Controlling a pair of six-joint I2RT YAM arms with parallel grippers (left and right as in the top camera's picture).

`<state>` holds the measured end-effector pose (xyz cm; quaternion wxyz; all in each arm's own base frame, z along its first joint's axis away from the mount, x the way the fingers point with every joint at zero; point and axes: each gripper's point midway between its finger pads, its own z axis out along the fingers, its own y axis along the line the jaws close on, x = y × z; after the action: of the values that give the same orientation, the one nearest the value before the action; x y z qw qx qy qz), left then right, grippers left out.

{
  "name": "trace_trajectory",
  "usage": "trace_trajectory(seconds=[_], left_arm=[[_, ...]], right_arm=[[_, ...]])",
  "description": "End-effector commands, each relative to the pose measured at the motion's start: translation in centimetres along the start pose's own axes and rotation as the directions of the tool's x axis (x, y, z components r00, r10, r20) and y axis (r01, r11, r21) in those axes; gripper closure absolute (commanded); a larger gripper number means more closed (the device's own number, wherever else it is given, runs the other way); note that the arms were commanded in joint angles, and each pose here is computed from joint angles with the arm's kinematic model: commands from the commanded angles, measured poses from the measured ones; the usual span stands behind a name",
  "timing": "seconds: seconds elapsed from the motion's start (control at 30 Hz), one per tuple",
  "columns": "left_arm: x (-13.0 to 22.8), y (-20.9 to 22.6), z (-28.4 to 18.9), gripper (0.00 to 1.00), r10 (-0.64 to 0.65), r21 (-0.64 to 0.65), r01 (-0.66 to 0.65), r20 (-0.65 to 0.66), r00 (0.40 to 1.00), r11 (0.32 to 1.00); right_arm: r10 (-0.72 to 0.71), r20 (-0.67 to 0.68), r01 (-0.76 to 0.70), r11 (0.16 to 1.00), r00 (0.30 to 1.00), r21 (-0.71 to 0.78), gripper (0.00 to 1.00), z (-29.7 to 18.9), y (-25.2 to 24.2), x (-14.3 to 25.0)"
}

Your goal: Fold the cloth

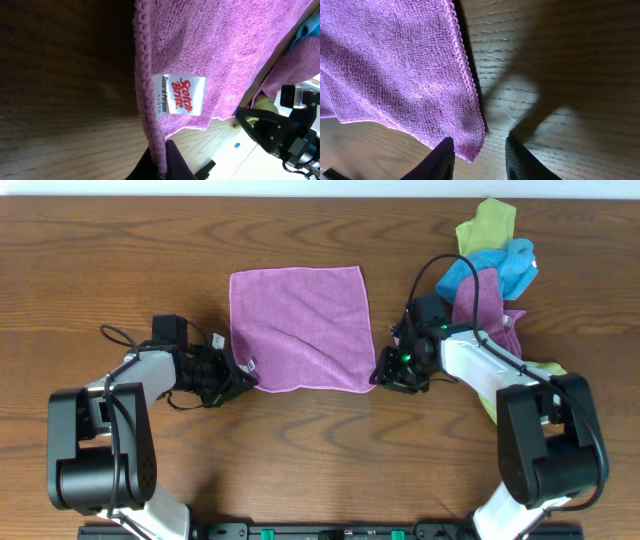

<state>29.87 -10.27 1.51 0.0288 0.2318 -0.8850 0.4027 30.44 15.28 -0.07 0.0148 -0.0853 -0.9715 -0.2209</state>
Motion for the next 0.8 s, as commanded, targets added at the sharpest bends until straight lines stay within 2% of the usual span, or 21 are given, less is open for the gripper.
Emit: trace_trajectory(seconds=[0.0,0.47,0.53,0.6,0.77], left_arm=[[-0.5,-0.4,-0.1,0.94,0.026,0.003,-0.026,0.005,1.0,1.0],[-0.5,-0.4,-0.1,0.94,0.033,0.002,-0.033,0.004,0.999,0.999],[-0.5,-0.4,-0.1,0.94,0.033,0.002,-0.033,0.004,0.999,0.999],[-0.5,-0.4,-0.1,0.94,0.032,0.002,-0.032,0.003,0.999,0.999],[-0.5,-0.4,-0.1,0.94,0.034,0.005,-0.034,0.001,0.999,0.999]], right_arm=[[0.029,-0.043,-0.023,0.993,0.999,0.115,0.68,2.2,-2.6,1.4],[-0.003,-0.074,0.01,0.995,0.997,0.097,0.7,2.8,-1.2,2.5],[-0.003,-0.066,0.01,0.994,0.998,0.111,0.76,2.8,-1.4,2.3],[0.004,-0.053,0.003,0.991,0.999,0.134,0.99,2.7,-1.8,2.1],[-0.007,-0.034,0.011,0.991,0.999,0.131,0.99,2.2,-1.2,1.2]])
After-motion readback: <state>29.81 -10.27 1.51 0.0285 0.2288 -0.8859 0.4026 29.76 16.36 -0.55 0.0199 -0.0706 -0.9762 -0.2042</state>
